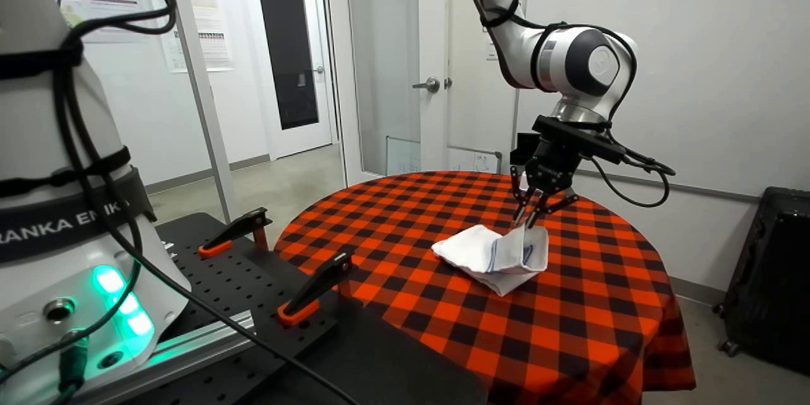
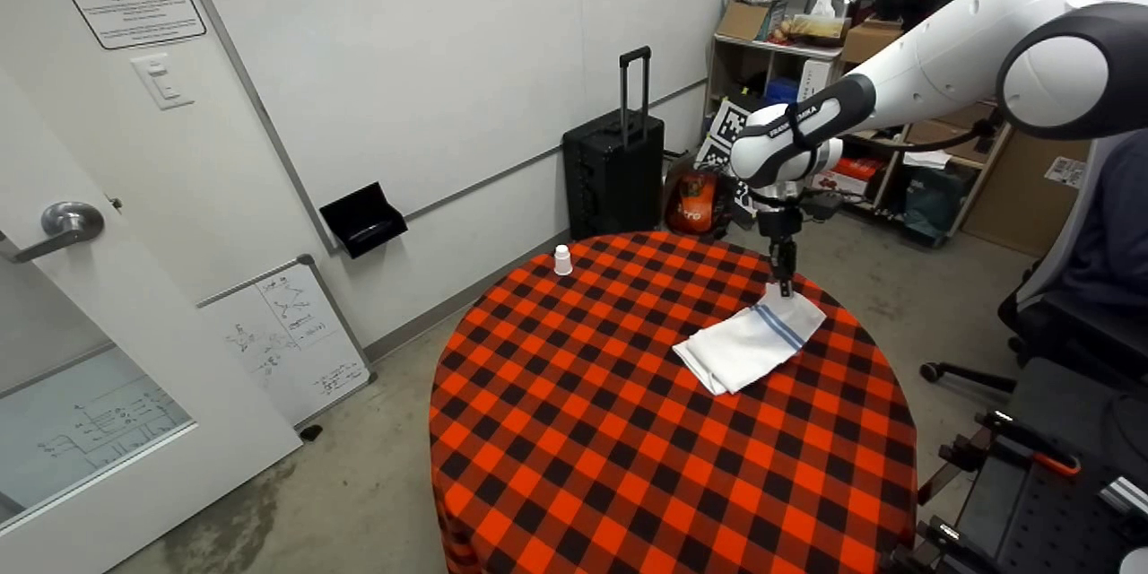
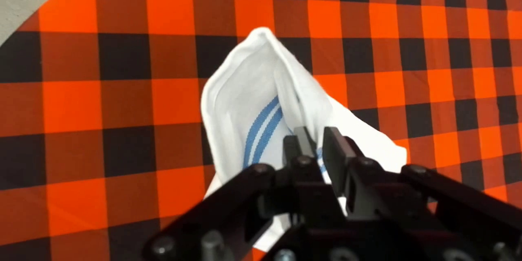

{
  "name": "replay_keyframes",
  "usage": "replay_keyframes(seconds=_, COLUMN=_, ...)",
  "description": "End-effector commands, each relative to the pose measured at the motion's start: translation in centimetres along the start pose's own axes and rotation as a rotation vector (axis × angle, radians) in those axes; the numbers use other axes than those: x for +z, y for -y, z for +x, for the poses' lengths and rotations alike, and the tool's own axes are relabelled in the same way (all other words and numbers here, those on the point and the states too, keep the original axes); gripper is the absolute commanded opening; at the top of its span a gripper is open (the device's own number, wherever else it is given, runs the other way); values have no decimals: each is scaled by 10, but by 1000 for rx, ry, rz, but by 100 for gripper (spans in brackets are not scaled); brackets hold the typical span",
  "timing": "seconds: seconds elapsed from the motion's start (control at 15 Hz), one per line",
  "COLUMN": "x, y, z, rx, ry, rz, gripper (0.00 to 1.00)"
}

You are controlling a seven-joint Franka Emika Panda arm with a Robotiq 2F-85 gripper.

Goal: Fold the towel on the table

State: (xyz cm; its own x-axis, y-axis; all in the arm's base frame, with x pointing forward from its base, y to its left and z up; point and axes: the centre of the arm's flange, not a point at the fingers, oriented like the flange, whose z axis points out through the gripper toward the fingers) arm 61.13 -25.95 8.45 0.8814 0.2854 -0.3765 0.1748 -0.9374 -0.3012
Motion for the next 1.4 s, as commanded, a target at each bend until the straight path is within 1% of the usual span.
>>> replay_keyframes(seconds=0.0, x=-7, y=-14, z=5, rx=-32, ry=-6, rz=-22, gripper=49)
replay_keyframes(seconds=0.27, x=-28, y=-11, z=-1, rx=-40, ry=-64, rz=-44, gripper=78)
replay_keyframes(seconds=0.47, x=-59, y=-8, z=-9, rx=-32, ry=-147, rz=-81, gripper=99)
replay_keyframes(seconds=0.53, x=-72, y=-7, z=-14, rx=-28, ry=-174, rz=-81, gripper=100)
replay_keyframes(seconds=0.73, x=-107, y=3, z=-41, rx=-28, ry=-200, rz=-54, gripper=100)
replay_keyframes(seconds=0.87, x=-124, y=17, z=-66, rx=4, ry=-209, rz=5, gripper=100)
replay_keyframes(seconds=1.13, x=-145, y=47, z=-108, rx=-19, ry=-223, rz=85, gripper=100)
replay_keyframes(seconds=1.27, x=-154, y=60, z=-123, rx=-51, ry=-232, rz=90, gripper=100)
replay_keyframes(seconds=1.33, x=-159, y=65, z=-130, rx=-67, ry=-240, rz=77, gripper=100)
